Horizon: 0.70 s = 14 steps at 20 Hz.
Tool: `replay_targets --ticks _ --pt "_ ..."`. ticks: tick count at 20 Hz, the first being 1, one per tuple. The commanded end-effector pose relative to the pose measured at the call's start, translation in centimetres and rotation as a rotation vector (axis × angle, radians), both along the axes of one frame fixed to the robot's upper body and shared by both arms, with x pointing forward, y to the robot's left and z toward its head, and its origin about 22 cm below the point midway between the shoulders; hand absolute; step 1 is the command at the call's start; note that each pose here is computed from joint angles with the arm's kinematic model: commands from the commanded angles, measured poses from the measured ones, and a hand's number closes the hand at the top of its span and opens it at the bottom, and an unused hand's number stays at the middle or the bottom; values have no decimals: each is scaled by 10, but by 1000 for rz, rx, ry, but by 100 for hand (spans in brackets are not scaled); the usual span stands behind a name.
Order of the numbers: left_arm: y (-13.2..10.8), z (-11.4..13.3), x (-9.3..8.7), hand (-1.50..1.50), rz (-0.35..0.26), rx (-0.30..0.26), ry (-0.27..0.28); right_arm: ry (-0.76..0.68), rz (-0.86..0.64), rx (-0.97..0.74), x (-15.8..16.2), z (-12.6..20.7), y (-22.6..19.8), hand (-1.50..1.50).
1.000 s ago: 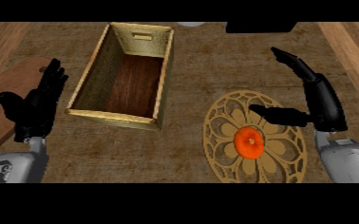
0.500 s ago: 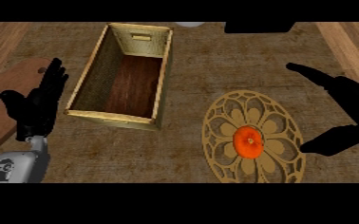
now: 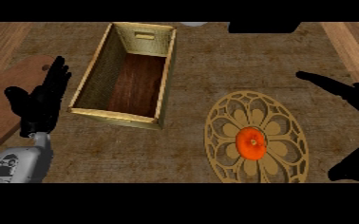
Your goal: Pick the squash from the placemat and place it in the basket
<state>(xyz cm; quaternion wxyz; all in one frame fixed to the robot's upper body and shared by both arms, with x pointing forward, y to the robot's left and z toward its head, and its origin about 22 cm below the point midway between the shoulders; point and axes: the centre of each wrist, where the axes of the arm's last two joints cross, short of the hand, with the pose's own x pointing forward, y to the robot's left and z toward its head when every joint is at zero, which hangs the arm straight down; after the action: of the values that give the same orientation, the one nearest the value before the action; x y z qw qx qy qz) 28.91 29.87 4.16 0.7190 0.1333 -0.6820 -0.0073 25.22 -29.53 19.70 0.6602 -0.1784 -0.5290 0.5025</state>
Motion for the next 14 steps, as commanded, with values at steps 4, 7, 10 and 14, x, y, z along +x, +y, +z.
replay_targets --ticks 4,7,10,14 --pt "-5 10 0 0 -7 8 -14 -27 -18 102 3 -41 3 -150" --pt "3 10 2 0 -1 -6 -16 -16 -23 121 -11 -72 17 -150" --pt "-20 2 -18 0 -10 -4 -3 -6 -27 128 -14 -78 7 -150" --pt "-2 9 0 0 -31 0 -4 -24 -7 170 -13 -114 2 -150"
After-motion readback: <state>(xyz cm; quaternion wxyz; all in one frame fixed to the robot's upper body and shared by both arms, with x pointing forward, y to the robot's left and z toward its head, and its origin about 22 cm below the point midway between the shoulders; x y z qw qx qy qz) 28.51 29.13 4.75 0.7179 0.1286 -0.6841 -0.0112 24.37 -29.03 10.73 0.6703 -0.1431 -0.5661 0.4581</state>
